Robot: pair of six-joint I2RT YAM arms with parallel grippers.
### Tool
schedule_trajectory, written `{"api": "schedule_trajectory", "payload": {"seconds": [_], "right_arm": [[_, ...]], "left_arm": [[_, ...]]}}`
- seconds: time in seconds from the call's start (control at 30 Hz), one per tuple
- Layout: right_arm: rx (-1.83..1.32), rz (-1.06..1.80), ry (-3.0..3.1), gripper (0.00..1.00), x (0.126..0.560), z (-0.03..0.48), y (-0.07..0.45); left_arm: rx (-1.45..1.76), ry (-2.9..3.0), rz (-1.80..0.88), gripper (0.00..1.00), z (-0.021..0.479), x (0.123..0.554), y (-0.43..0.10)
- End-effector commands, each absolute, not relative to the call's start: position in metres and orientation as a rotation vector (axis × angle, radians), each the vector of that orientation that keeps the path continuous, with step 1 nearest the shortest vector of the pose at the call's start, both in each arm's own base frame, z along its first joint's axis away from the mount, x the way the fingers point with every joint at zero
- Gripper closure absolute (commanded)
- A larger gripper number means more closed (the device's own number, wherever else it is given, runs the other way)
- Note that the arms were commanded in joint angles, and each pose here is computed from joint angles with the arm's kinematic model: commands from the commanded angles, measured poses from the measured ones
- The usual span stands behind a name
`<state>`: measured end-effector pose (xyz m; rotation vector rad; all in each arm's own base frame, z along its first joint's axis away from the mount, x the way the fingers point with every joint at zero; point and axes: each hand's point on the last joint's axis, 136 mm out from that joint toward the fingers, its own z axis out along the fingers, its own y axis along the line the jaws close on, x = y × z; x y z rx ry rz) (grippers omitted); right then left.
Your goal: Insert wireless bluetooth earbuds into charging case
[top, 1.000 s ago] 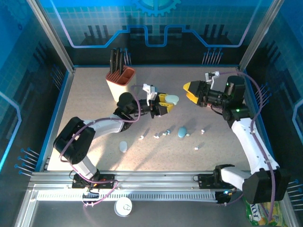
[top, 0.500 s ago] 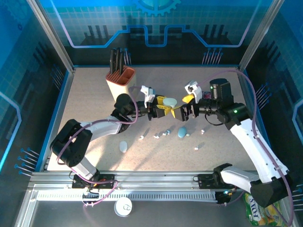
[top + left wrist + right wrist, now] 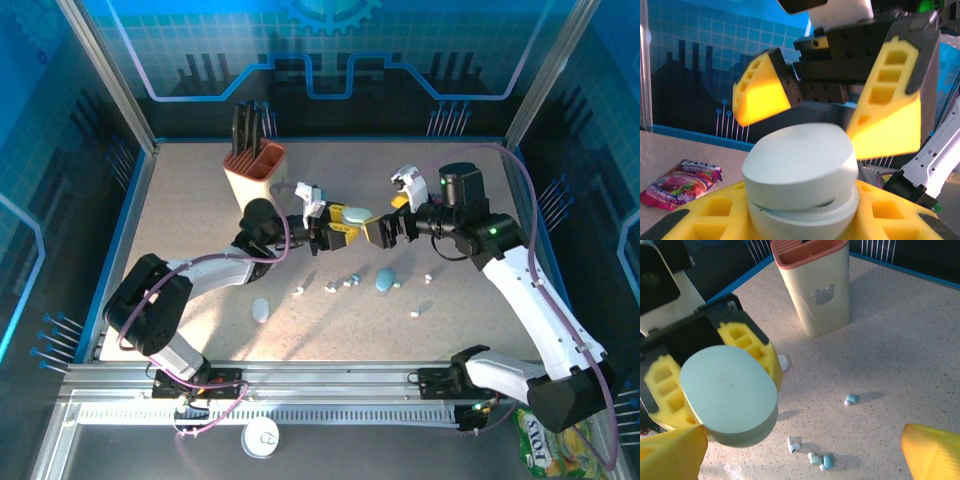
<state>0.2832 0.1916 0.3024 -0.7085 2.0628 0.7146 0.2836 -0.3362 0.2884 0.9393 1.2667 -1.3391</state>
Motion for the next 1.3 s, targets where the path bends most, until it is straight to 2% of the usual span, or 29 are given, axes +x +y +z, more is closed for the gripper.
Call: {"api": "schedule_trajectory", "payload": {"seconds": [0.0, 0.27, 0.6, 0.73, 0.83, 1.0, 1.27], "right_arm": [[-0.610, 0.708, 2.016, 0.01, 0.297, 0.321, 0.185], [-0.520, 0.735, 2.022, 0.02, 0.311, 0.325, 0.179], [-0.544, 0.814, 1.935, 0.01, 0.300, 0.344, 0.180], [-0.390, 0.880, 1.920, 0.01, 0.299, 0.348, 0.162], [-0.131, 0.899, 2.016, 0.05, 0.303, 0.323, 0.127], [0.338, 0.916, 2.324, 0.13, 0.284, 0.237, 0.075], [0.793, 0.947, 2.622, 0.35, 0.235, 0.126, 0.078]], "left_arm": [[0.995, 1.199, -1.319, 0.64, 0.297, 0.272, -0.333], [0.998, 1.199, -1.314, 0.65, 0.297, 0.271, -0.333], [0.987, 1.212, -1.305, 0.65, 0.294, 0.275, -0.333], [0.976, 1.210, -1.295, 0.65, 0.295, 0.277, -0.331], [0.968, 1.209, -1.285, 0.65, 0.296, 0.279, -0.328], [0.961, 1.213, -1.279, 0.65, 0.296, 0.279, -0.324], [0.958, 1.213, -1.273, 0.65, 0.298, 0.279, -0.319]]}}
